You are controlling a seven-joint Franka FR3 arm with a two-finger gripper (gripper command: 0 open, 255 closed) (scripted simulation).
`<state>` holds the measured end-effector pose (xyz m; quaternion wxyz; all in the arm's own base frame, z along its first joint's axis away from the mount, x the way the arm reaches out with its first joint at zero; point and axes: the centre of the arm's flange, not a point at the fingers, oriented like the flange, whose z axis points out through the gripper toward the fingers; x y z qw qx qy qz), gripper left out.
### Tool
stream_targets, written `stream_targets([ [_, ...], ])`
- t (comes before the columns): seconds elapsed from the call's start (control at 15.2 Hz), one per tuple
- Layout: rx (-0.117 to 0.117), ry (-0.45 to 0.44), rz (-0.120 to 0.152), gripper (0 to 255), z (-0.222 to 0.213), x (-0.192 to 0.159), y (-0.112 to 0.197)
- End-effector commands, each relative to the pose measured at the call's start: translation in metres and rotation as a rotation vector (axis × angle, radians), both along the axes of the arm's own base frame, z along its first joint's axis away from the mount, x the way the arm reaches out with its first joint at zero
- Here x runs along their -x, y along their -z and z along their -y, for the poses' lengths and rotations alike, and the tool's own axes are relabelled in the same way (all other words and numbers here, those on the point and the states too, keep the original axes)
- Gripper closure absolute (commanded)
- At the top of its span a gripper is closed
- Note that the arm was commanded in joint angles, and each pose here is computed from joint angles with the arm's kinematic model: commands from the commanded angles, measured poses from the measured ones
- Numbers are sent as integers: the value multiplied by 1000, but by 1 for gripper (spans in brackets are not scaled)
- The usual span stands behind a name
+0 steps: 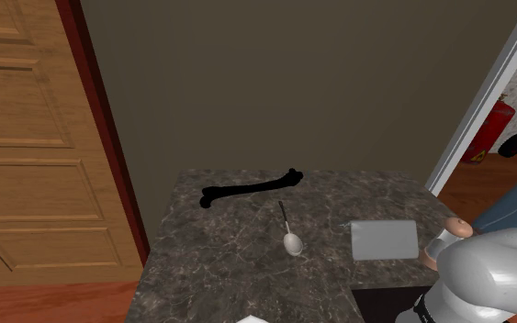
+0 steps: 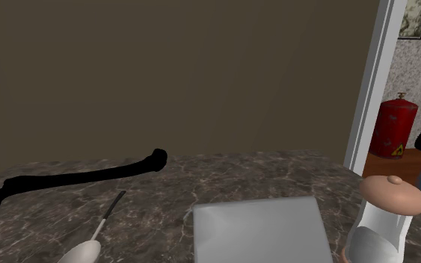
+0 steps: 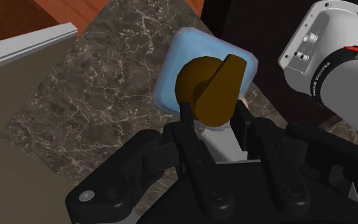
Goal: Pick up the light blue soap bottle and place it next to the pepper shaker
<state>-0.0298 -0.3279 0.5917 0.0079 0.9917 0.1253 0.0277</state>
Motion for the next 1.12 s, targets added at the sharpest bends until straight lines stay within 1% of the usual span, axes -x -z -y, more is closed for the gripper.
stream_targets([
  [0.0, 1, 0, 0, 255, 0, 1, 10],
  [1.06, 1, 0, 0, 255, 0, 1, 95],
])
